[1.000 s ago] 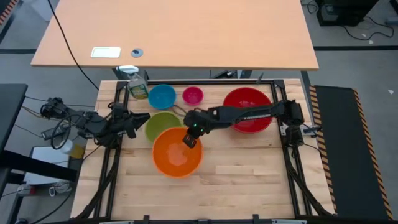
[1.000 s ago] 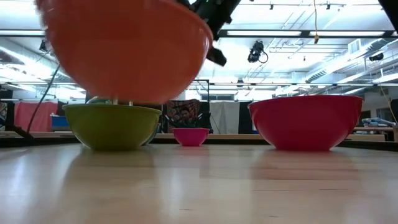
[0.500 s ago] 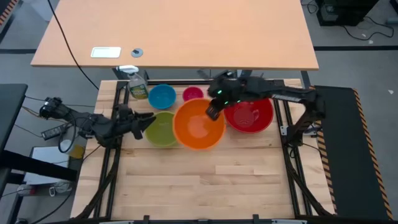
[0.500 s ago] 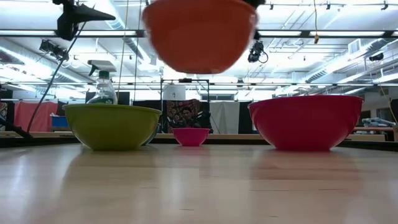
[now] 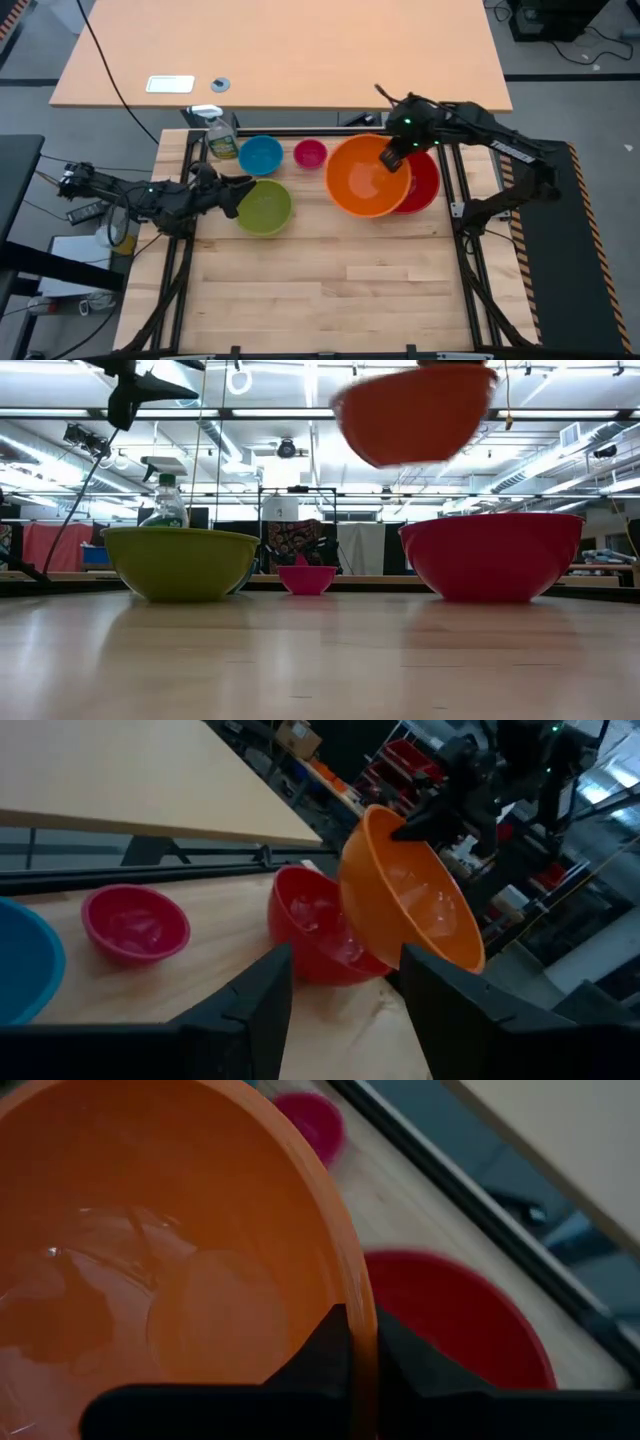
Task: Nest bowls inside each other
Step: Stack the orange bowl on top of the red bowl
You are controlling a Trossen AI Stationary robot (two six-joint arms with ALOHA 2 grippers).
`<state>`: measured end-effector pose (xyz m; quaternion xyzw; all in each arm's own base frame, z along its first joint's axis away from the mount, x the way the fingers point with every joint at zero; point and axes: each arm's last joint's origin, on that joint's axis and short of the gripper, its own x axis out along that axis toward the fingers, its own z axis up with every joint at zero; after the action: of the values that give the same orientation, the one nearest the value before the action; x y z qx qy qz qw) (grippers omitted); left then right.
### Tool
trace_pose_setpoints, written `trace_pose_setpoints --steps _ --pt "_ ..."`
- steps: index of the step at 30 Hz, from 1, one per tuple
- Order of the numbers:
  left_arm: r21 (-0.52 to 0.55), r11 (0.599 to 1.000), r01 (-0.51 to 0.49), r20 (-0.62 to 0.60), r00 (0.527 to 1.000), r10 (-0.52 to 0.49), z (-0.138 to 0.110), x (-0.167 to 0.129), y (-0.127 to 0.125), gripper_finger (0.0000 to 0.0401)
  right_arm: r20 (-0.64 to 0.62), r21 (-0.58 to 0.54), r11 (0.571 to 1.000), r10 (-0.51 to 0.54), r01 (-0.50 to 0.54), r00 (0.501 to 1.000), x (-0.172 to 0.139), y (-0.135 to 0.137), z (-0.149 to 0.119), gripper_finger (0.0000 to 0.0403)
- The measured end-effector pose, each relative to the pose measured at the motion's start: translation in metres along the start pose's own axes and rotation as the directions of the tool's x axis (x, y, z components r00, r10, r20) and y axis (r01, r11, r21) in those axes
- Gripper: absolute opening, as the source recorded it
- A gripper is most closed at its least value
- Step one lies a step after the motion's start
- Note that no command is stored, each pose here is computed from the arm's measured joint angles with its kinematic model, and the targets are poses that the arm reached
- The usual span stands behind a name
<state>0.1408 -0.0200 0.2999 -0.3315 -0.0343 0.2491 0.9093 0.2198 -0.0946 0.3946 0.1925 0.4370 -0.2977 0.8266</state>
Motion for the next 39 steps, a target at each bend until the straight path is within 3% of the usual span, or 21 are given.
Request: trace_pose_setpoints --steps 5,14,30,39 --pt "0.010 1.000 -0.009 -0.035 0.999 0.009 -0.003 0.009 0.002 0.0188 -0.038 0.124 0.989 -0.071 0.076 0.997 0.012 -0.035 -0.031 0.0026" --pt "0.007 0.999 -0.031 -0.054 0.998 0.031 -0.003 0.019 0.006 0.0188 -0.176 0.317 0.917 -0.195 0.243 0.965 0.045 -0.084 -0.081 0.0027" --pt "-0.004 1.000 -0.029 -0.059 0.998 0.029 -0.001 0.020 0.008 0.0188 -0.250 0.328 0.907 -0.185 0.263 0.951 0.105 -0.104 -0.121 0.0036" --pt "-0.003 1.000 -0.029 -0.059 0.998 0.029 -0.001 0.020 0.008 0.0188 -0.275 0.326 0.916 -0.146 0.235 0.950 0.107 -0.103 -0.126 0.0110"
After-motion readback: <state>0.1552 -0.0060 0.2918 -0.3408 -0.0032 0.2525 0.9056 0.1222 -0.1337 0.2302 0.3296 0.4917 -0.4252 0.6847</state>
